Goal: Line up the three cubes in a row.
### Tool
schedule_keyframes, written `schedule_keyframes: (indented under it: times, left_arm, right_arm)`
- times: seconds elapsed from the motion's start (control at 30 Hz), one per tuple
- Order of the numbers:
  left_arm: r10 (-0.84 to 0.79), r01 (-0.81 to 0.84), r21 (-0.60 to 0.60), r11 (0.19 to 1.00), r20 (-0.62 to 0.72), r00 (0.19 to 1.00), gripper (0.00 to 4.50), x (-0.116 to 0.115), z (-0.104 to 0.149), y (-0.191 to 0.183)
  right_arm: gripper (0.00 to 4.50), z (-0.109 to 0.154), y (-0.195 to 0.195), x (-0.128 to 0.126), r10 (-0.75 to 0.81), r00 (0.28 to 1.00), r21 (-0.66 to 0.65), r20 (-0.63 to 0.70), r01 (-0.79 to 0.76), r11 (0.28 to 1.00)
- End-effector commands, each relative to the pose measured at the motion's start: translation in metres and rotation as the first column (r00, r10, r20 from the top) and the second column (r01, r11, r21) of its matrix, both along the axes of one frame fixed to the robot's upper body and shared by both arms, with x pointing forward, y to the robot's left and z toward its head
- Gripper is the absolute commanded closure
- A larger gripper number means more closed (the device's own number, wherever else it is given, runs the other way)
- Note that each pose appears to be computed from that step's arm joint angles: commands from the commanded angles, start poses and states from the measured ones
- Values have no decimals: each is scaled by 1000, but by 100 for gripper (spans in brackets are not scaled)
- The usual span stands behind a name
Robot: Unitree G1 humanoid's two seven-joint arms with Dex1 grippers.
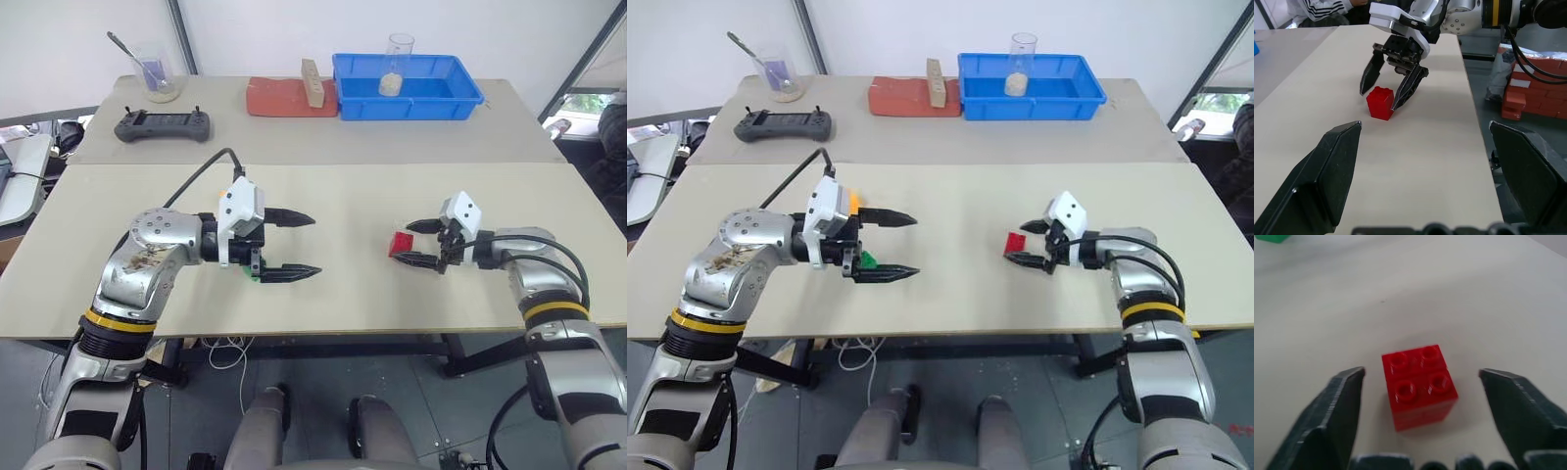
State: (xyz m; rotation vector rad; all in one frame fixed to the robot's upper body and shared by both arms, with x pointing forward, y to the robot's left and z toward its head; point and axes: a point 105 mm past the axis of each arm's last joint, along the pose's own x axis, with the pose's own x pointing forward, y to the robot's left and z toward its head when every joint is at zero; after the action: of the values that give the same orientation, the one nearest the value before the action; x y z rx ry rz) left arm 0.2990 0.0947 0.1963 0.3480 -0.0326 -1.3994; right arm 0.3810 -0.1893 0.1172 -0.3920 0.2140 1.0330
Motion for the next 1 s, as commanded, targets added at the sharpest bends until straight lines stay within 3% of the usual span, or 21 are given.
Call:
schedule_keyframes:
  times: [0.03, 0.17, 0.37, 0.63, 1.0]
  left_arm:
    - [8, -7, -17, 1000, 48, 999, 0, -3, 12, 3]
    - [16, -15, -25, 1000, 53, 998, 0, -3, 13, 3]
    - [14, -13, -21, 1000, 36, 999, 0, -9, 8, 8]
    - [-8, 12, 98, 995, -38, 999, 0, -42, -20, 40]
    - [102, -99, 79, 992, -24, 995, 0, -59, -30, 50]
  right_arm:
    - [187, 10, 0, 1, 32, 999, -9, 39, -32, 999]
    - [307, 11, 3, 0, 57, 997, -9, 45, -57, 998]
    - [307, 23, 29, -11, 197, 977, -16, 80, -196, 980]
    - [307, 18, 91, -38, 438, 897, -15, 62, -438, 899]
    - [307, 9, 107, -35, 506, 863, -17, 11, -506, 863]
